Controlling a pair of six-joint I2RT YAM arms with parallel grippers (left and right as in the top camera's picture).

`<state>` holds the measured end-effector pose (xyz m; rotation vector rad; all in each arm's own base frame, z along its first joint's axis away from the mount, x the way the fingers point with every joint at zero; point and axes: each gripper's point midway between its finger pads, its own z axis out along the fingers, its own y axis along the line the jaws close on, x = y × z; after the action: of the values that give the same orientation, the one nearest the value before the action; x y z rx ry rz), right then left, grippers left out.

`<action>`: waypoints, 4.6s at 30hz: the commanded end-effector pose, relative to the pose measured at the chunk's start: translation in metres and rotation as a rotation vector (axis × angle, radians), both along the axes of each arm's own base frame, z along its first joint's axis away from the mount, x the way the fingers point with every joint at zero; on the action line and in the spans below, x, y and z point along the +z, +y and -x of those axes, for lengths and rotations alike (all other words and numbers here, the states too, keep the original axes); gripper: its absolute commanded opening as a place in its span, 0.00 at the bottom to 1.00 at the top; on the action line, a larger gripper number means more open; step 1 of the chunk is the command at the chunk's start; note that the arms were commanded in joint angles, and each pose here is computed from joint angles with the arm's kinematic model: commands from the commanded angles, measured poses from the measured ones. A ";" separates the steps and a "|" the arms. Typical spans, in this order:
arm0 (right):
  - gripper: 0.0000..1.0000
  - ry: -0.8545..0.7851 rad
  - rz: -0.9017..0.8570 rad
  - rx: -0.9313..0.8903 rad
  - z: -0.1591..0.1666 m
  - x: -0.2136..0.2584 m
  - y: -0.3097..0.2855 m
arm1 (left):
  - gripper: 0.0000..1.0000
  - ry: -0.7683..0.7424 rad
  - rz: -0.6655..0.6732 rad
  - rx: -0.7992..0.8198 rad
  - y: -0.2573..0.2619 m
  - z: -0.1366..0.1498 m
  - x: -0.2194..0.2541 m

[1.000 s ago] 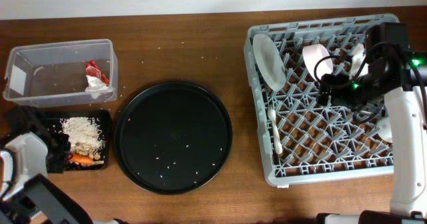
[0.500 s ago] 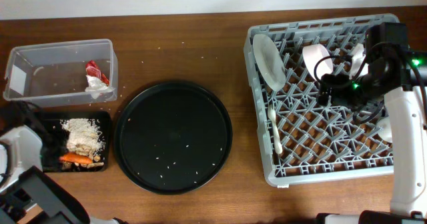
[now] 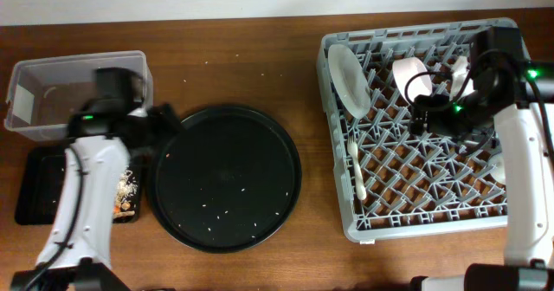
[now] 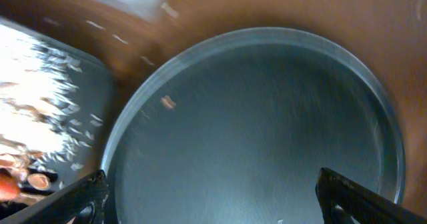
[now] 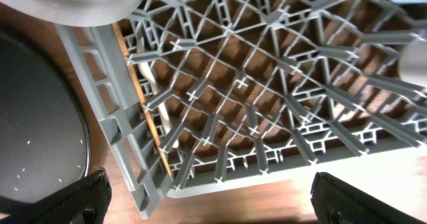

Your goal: Sort waste into correct bins and load items into the dishwasher rack

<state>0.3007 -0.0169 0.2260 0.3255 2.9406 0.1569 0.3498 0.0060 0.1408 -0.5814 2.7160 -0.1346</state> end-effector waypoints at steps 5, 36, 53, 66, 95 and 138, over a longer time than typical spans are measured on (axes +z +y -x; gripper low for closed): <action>0.99 0.113 -0.092 0.095 -0.004 -0.029 0.015 | 0.99 0.223 -0.068 -0.401 -0.051 0.059 -0.012; 0.99 -0.550 0.125 -0.042 0.093 0.008 0.001 | 0.99 -0.413 -0.156 -0.301 -0.017 0.141 0.085; 0.99 -0.557 0.192 -0.075 0.096 0.011 -0.011 | 0.99 -0.412 -0.156 -0.301 -0.017 0.141 0.084; 0.99 -1.023 0.162 -0.028 0.090 -0.004 0.008 | 0.99 -0.412 -0.156 -0.301 -0.017 0.141 0.084; 0.99 -1.309 0.211 0.090 0.055 -0.070 0.020 | 0.99 -0.412 -0.156 -0.301 -0.017 0.141 0.084; 0.99 -1.309 0.211 0.090 0.055 -0.070 0.020 | 0.99 -1.212 -0.304 -0.210 -0.012 0.104 0.046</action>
<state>0.2463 0.0027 0.1576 0.0076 1.6470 0.0351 0.2416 -0.0052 0.1900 -0.0711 1.6534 -0.0914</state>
